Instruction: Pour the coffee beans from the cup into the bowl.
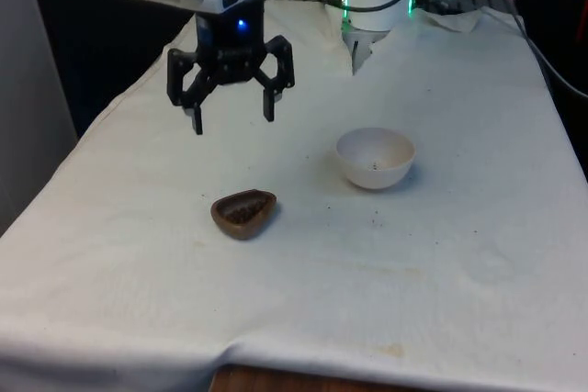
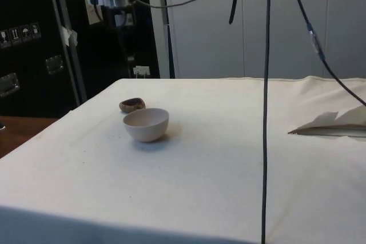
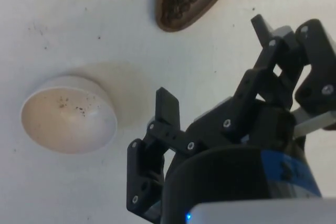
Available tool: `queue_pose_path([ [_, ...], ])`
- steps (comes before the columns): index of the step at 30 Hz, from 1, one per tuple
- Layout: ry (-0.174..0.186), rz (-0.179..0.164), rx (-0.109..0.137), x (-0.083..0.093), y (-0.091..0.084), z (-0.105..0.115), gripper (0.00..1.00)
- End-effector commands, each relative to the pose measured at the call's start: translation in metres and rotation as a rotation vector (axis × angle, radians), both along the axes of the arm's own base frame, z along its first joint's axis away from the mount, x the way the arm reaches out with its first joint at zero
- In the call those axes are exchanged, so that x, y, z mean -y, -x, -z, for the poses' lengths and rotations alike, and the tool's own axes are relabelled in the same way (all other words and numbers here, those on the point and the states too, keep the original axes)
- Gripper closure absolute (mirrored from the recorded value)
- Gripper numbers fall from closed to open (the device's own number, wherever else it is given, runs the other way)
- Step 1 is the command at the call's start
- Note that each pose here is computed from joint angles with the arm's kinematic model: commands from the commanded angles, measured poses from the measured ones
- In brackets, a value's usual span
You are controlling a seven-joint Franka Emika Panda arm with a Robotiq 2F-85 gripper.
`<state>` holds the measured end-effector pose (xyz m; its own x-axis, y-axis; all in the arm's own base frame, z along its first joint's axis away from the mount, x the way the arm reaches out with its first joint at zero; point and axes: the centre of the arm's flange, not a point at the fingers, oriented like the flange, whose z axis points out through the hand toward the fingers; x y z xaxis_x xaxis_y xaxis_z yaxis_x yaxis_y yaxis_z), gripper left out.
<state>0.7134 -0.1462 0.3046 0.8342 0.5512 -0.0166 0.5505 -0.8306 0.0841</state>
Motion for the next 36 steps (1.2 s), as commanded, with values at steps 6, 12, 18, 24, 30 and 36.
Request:
queue_pose_path([
  [6,-0.007,-0.021,-0.011,0.011,-0.012,0.015,0.00],
  [12,-0.009,-0.034,-0.013,0.017,-0.019,0.023,0.00],
  [18,-0.010,-0.050,-0.014,0.023,-0.026,0.036,0.00],
  [24,-0.012,-0.067,-0.014,0.026,-0.032,0.047,0.00],
  [30,-0.010,-0.079,-0.014,0.030,-0.036,0.057,0.00],
  [36,-0.001,-0.090,-0.007,0.032,-0.040,0.066,0.00],
])
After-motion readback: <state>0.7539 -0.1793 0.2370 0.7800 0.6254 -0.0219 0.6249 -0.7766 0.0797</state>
